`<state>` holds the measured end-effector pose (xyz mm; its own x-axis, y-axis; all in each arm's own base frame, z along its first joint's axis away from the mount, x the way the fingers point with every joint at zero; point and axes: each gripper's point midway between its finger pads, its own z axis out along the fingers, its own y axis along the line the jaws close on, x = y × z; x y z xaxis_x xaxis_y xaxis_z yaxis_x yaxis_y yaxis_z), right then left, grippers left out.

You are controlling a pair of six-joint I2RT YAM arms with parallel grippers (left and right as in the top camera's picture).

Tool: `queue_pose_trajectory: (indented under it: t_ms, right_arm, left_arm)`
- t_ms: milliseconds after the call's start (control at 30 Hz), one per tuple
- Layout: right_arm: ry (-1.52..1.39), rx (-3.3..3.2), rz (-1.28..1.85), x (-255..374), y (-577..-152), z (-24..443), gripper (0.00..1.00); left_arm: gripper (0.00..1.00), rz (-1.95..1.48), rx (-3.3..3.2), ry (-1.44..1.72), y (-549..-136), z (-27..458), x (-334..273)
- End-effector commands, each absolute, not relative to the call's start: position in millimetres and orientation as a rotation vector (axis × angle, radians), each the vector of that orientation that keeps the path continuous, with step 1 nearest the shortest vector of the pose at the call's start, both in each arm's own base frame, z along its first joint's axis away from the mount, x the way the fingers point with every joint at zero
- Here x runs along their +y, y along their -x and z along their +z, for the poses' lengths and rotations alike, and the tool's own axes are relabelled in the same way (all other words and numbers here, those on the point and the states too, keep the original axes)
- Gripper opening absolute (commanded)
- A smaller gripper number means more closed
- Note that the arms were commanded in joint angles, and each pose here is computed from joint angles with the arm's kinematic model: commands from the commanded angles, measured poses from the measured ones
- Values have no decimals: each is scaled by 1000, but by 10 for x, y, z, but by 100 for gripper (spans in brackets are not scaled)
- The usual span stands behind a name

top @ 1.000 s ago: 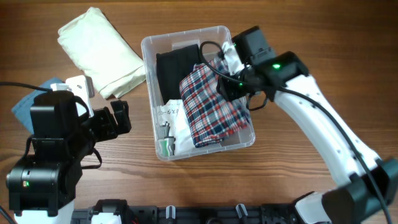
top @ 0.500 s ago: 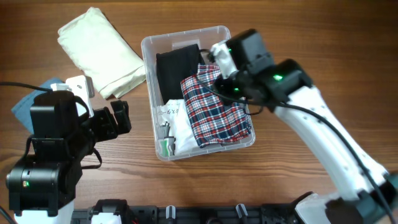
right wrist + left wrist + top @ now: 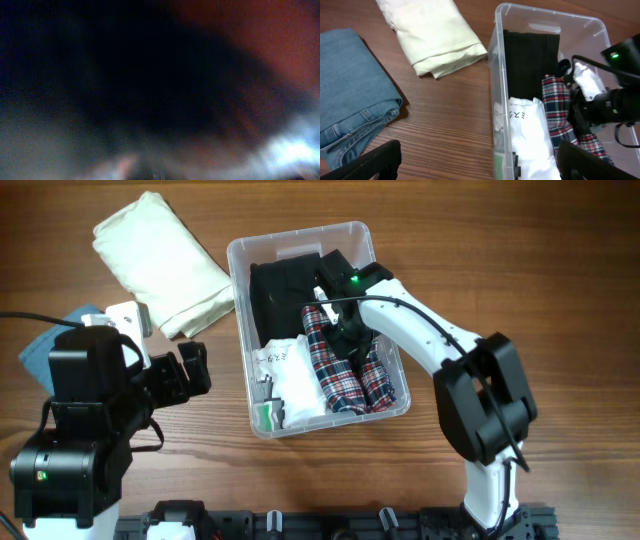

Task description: Pack container

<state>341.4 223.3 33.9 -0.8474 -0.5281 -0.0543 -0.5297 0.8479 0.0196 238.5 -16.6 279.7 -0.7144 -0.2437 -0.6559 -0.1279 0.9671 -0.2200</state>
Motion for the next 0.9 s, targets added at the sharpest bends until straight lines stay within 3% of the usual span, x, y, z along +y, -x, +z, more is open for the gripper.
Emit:
queue_pose_trajectory:
  t_ms: [0,100,200,333,467,667,767,867]
  right_arm:
    - [708,2671,-3,2224,-3823,1391,4]
    - [603,2457,90,2213,-3858,2219,4]
    - [647,2399,100,2171,-3758,2462,4]
    - [673,2479,62,2158,-3801,2136,4]
    - [644,2495,34,2165,-4212,1715,4]
    - [367,2660,-23,1525,-4649,1016,4]
    - [298,2686,0,1370,-4666,1003,4]
    - [432,2656,64,1515,-4600,1127,4]
  left_arm:
    - [100,-203,2361,231,-2391,2853,-182]
    - [100,-203,2361,231,-2391,2853,-183]
    - [100,-203,2361,231,-2391,2853,-183]
    - [100,-204,2361,231,-2391,2853,-183]
    - [100,-210,2362,233,-2390,2852,-190]
    - [100,-218,2366,230,-2383,2847,-202]
    - [100,-218,2366,230,-2383,2848,-202]
    - [100,-217,2365,230,-2383,2847,-201]
